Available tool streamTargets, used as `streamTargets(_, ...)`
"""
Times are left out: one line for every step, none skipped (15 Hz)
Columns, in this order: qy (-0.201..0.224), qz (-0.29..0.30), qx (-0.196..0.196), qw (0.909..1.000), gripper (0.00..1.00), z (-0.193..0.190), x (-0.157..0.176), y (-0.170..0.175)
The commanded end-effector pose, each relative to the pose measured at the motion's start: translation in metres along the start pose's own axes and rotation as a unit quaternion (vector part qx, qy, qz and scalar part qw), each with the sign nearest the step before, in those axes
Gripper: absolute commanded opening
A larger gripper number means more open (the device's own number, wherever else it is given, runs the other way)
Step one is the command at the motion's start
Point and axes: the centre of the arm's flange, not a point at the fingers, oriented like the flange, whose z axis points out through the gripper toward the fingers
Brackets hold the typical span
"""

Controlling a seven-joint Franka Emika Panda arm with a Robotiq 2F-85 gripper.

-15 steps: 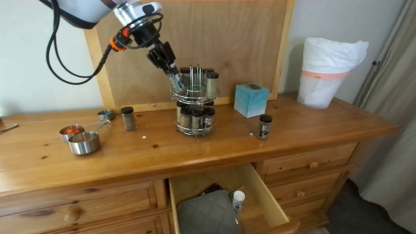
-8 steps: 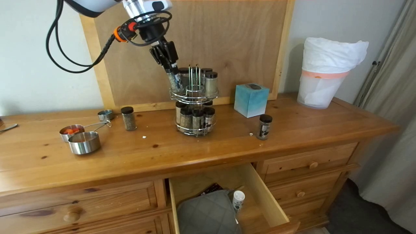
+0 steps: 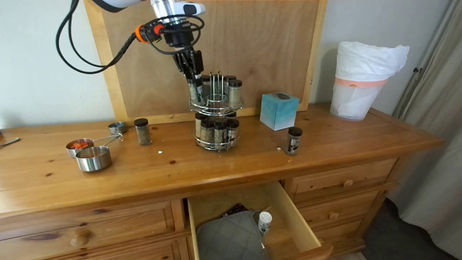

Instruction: Straighten up the tilting container on the seasoning rack

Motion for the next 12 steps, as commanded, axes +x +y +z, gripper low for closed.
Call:
streamTargets(-0.017, -0.004, 0.014, 0.9998, 0.76, -0.01, 0.006, 0.004)
streamTargets(-0.015, -0.005, 0.014, 0.9998, 0.81, -0.011, 0.006, 0.005)
streamTargets(-0.013, -0.008, 0.014, 0.9998, 0.87, -0.014, 0.005, 0.005)
streamTargets(-0.009, -0.01, 0.013, 0.9998, 0.95, -0.016, 0.006, 0.005)
streamTargets(-0.005, -0.012, 0.012, 0.9998, 0.99, -0.018, 0.006, 0.005)
streamTargets(-0.006, -0.014, 0.014, 0.9998, 1.0, -0.02, 0.006, 0.006)
streamTargets(-0.003, -0.016, 0.015, 0.9998, 1.0, -0.024, 0.005, 0.006)
streamTargets(-0.002, -0.019, 0.015, 0.9997, 1.0, -0.027, 0.004, 0.007)
streamTargets(-0.002, -0.023, 0.014, 0.9996, 1.0, -0.03, 0.003, 0.007)
streamTargets(-0.003, -0.032, 0.013, 0.9994, 1.0, -0.035, 0.0, 0.008)
streamTargets(-0.005, -0.045, 0.011, 0.9989, 1.0, -0.039, -0.004, 0.009)
streamTargets(-0.006, -0.061, 0.001, 0.9981, 1.0, -0.045, -0.009, 0.009)
